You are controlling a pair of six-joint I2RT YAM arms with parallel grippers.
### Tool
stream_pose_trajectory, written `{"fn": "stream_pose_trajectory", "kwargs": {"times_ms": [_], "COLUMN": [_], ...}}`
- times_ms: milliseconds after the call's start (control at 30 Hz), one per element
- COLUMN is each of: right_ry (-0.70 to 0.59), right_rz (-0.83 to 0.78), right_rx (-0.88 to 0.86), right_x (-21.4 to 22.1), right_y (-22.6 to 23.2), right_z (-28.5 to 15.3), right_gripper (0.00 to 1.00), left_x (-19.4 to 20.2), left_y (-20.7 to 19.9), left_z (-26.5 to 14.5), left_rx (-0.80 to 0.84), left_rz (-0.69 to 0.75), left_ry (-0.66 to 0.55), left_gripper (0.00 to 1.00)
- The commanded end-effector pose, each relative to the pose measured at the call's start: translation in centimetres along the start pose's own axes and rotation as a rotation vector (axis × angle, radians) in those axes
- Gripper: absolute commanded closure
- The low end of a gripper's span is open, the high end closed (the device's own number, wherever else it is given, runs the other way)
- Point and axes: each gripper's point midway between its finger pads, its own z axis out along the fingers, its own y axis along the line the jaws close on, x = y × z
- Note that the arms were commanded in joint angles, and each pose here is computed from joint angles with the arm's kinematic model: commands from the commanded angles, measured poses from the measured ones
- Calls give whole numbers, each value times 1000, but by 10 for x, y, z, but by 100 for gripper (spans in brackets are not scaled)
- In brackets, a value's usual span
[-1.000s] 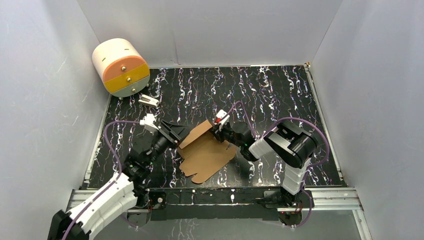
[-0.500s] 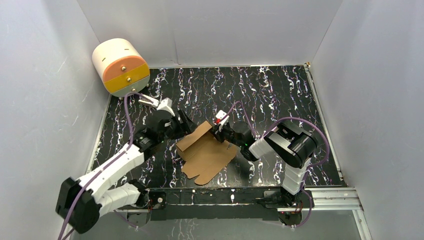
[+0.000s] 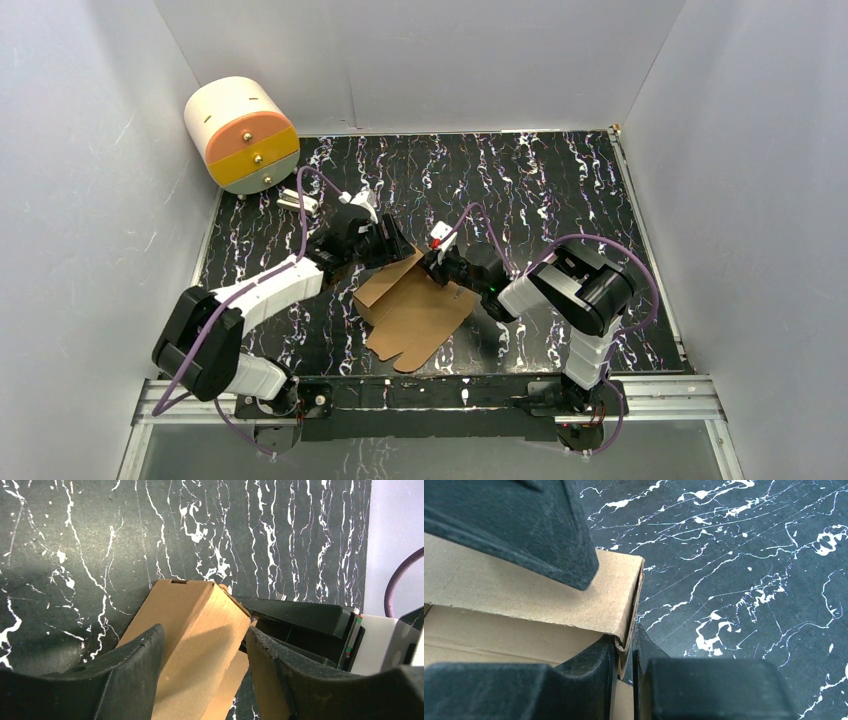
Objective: Fold the paper box
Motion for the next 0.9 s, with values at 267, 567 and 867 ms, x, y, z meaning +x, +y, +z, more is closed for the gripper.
{"fn": "stream_pose_trajectory", "kwargs": {"times_ms": [267,567,867], "right_ry": [-1,-25,-44], "right_rz": [7,28,65], "right_rx": [88,187,297], "right_x": [1,-2,-4], "right_y": [-13,-28,-41], "right_z": [-2,-10,-17], "right_gripper": [82,85,84], "left_x": [19,32,38], "left_y": [-26,-40,-53], "left_z": [8,7,-2], "left_rx": [177,243,288], "left_rz": [-84,-134,-173], "left_ry": [87,146,160], "left_gripper": [48,51,52]}}
